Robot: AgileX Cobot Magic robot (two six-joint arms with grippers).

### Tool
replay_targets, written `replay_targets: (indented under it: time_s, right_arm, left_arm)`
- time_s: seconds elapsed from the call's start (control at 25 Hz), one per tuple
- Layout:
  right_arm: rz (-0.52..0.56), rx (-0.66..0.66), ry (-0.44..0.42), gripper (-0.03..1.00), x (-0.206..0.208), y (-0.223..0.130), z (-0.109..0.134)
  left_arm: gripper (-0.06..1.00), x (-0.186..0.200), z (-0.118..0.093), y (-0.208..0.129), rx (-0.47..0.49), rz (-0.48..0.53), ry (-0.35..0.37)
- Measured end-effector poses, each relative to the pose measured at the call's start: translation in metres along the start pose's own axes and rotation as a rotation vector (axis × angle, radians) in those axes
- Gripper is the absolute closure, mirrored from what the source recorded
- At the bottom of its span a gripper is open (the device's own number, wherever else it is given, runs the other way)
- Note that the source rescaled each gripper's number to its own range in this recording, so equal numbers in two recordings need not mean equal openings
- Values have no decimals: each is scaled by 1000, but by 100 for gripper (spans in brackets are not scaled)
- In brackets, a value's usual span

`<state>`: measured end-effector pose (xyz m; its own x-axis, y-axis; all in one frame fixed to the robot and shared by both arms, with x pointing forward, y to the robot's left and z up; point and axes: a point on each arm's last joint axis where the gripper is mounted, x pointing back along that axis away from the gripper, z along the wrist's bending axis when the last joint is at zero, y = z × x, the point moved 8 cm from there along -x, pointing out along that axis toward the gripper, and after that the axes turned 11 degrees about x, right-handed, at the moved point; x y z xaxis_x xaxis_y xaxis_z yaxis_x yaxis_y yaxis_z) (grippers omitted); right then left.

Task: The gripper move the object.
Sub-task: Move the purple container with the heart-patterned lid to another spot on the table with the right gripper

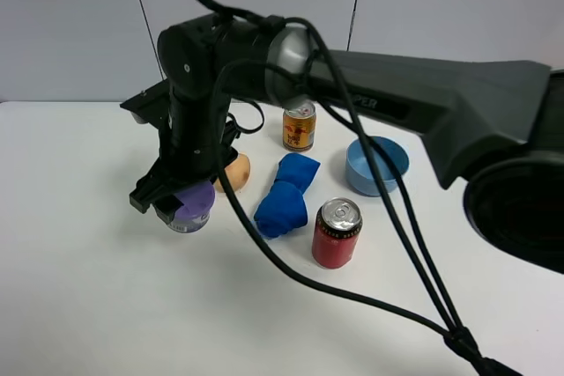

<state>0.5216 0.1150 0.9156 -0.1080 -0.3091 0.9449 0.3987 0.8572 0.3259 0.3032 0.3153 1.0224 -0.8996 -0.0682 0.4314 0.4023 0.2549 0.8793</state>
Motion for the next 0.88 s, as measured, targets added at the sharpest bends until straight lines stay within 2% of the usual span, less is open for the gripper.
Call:
replay_targets:
  time_s: [0.56,0.88]
  right_arm:
    - [39,6,-22,96,-71,-9,-9]
    - [67,26,-46,96,-79,-14,-14]
  left_arm:
    - [-6,0,0,0,0,0,0]
    - [-6,0,0,0,0,0,0]
